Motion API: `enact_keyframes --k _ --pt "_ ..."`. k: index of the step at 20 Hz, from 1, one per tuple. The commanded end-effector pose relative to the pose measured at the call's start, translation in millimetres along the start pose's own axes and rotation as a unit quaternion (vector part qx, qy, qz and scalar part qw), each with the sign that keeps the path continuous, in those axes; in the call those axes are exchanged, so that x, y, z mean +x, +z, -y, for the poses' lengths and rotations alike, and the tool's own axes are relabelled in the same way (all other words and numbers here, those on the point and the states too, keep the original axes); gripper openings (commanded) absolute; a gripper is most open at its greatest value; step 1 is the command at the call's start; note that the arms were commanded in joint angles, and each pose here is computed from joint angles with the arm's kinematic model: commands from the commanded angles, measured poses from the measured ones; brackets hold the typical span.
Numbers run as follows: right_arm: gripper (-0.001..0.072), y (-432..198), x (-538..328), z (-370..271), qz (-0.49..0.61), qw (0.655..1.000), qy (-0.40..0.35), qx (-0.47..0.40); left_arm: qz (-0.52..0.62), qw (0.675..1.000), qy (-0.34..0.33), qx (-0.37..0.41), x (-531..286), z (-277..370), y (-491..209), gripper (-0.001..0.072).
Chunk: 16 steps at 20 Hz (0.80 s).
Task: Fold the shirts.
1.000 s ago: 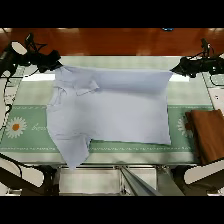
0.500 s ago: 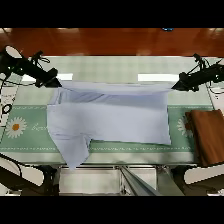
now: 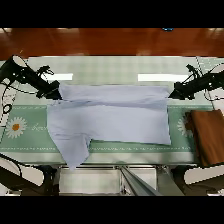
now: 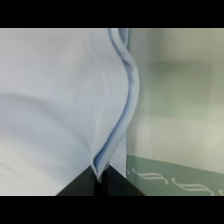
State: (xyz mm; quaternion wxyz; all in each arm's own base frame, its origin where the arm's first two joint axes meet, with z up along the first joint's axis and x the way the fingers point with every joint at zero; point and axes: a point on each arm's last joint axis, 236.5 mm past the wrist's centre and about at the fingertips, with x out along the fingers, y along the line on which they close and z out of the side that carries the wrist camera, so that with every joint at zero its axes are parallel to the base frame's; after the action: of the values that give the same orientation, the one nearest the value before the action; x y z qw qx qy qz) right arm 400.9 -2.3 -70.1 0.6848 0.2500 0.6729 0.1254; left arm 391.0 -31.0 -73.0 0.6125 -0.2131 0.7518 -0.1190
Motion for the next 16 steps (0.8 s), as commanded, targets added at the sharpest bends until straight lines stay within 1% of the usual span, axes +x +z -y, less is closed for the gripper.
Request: enact_keyframes --k 1,5,6,7,8,10,12,13,15,16 --pt "0.0024 -1.1 1.6 0.7 -0.001 1.0 -0.001 0.0 -0.01 1.0 0.003 -0.004 -0.3 -6.0 -5.2 0.002" --pt "0.0025 -1.8 2.7 -1.3 -0.003 1.0 0.001 -0.001 -0.017 1.0 0.005 -0.009 -3.4 -13.8 -9.1 0.002" --pt "0.0096 -2.3 3.8 -3.0 -0.005 1.0 0.001 0.003 -0.016 1.0 0.005 -0.011 -3.8 -14.1 -9.2 0.0072" --pt "0.0346 -3.4 4.6 -4.7 -0.008 1.0 0.0 0.007 -0.022 1.0 0.004 -0.016 -3.8 -13.4 -12.0 0.0317" --pt "0.0416 -4.4 3.3 -5.4 -0.01 1.0 0.0 0.013 -0.037 0.999 0.003 -0.016 -4.1 -11.9 -18.9 0.0507" --pt "0.0416 -3.7 -9.9 -1.8 0.002 0.999 0.001 0.043 -0.036 0.999 0.003 -0.01 -12.7 -7.9 -24.2 0.0508" --pt "0.0416 -5.7 -40.7 5.6 0.028 0.998 -0.001 0.057 0.012 1.0 0.013 0.002 -38.0 -3.3 -21.2 0.0508" --pt "0.0416 -8.8 -57.9 11.4 0.047 0.997 -0.005 0.065 0.04 0.999 0.03 0.002 -52.3 -8.4 -23.5 0.0508" --pt "0.0416 -23.3 -84.3 25.3 0.098 0.991 -0.009 0.094 0.089 0.994 0.065 -0.023 -73.8 -35.4 -42.7 0.0508" --pt "0.0416 -35.4 -88.2 31.3 0.118 0.987 -0.009 0.108 0.11 0.991 0.06 -0.05 -75.6 -49.7 -60.0 0.0508"
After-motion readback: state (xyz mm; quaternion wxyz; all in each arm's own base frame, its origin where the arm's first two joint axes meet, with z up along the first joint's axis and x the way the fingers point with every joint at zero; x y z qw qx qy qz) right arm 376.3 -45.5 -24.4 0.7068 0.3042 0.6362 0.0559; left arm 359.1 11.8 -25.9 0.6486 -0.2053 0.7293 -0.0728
